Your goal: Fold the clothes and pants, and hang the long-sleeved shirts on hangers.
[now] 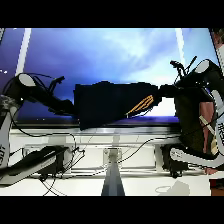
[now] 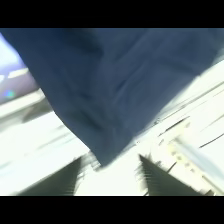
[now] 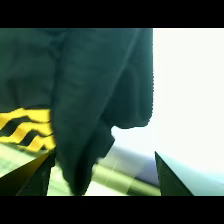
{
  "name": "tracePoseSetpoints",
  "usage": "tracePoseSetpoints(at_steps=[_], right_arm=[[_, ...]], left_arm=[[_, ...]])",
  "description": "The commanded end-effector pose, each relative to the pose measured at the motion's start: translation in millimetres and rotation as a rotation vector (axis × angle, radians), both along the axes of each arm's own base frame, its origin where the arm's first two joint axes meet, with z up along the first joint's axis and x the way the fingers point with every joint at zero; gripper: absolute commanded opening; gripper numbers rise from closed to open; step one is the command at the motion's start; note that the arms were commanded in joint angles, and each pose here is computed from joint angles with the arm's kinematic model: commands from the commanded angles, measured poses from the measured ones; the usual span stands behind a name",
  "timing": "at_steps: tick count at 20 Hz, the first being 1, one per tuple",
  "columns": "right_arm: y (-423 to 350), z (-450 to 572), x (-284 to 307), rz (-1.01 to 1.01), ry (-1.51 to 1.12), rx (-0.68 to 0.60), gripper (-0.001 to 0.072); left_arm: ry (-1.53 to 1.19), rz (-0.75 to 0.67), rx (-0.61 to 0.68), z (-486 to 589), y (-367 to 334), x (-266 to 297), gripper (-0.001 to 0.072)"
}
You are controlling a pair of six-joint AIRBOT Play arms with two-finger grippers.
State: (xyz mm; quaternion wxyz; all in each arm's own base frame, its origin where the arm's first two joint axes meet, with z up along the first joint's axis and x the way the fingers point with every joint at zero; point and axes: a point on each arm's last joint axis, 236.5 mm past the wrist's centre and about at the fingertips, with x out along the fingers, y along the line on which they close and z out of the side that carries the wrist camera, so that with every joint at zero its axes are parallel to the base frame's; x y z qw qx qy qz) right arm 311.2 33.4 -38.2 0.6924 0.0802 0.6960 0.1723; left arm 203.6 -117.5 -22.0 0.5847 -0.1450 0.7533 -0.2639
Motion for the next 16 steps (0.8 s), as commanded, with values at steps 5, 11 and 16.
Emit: tracePoseSetpoints(at_steps=[5,11,16], right_arm=[[4,-13,39,-0.172,-0.07,0.031,0.0694],[-15,-64,33,-0.213,0.049,-0.047,0.0694],[21,-77,24,-0.264,0.175,0.107,0.0689]], left_arm=[[-0.062,0.179,-0.032,-35,-16,19,0.0646],[-0.087,0.216,-0.038,-38,-18,29,0.0644],[-0.059,0.236,-0.023,-54,-17,33,0.0642]])
